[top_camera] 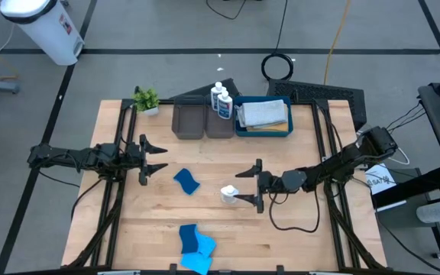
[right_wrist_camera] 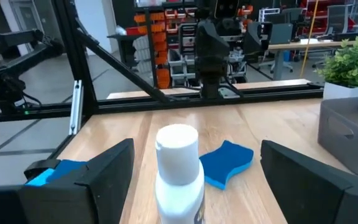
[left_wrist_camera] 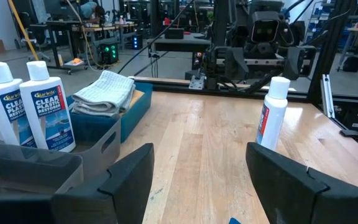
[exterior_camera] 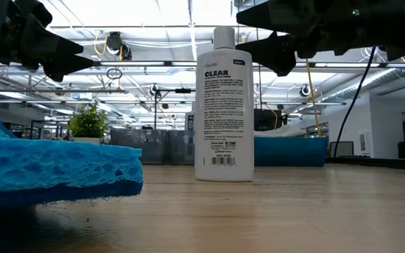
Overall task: Pick & Place Kitchen Items
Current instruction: Put the white plastic restorer bottle into the right black bin
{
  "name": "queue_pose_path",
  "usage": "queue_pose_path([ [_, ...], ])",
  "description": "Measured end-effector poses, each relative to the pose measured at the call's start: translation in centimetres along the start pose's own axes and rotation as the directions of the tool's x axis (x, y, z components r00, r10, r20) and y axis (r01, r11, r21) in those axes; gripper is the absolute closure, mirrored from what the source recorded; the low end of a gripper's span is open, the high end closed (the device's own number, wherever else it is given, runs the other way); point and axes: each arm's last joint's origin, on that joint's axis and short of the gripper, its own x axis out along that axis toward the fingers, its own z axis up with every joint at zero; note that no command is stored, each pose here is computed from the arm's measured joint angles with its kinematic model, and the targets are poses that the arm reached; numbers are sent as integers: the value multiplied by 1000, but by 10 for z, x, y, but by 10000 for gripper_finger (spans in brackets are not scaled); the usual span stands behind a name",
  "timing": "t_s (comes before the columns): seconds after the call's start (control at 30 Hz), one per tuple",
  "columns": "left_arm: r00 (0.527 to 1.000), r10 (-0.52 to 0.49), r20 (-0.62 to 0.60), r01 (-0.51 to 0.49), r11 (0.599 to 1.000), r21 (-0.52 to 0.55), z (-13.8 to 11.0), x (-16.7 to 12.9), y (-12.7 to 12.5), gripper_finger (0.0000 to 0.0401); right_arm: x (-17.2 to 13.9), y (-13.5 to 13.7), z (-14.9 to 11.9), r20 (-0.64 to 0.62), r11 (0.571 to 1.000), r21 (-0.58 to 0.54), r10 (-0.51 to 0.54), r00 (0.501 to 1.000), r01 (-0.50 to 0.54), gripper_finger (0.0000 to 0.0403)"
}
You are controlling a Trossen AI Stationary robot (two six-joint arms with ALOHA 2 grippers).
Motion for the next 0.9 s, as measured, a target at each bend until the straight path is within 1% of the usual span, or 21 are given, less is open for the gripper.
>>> queue_pose_path([
  [0.1,1000,0,0,0,1000,0,0,0,0,144,7,2,-6,-21,1000,-17,-1,1000,1,90],
  [0.27,1000,0,0,0,1000,0,0,0,0,144,30,10,-11,-36,997,-64,31,999,-33,90],
  [0.37,1000,0,0,0,1000,0,0,0,0,144,38,13,-8,-14,996,-82,23,1000,-24,90],
  [0.9,1000,0,0,0,1000,0,0,0,0,144,40,9,-8,-34,996,-87,5,999,-8,91],
])
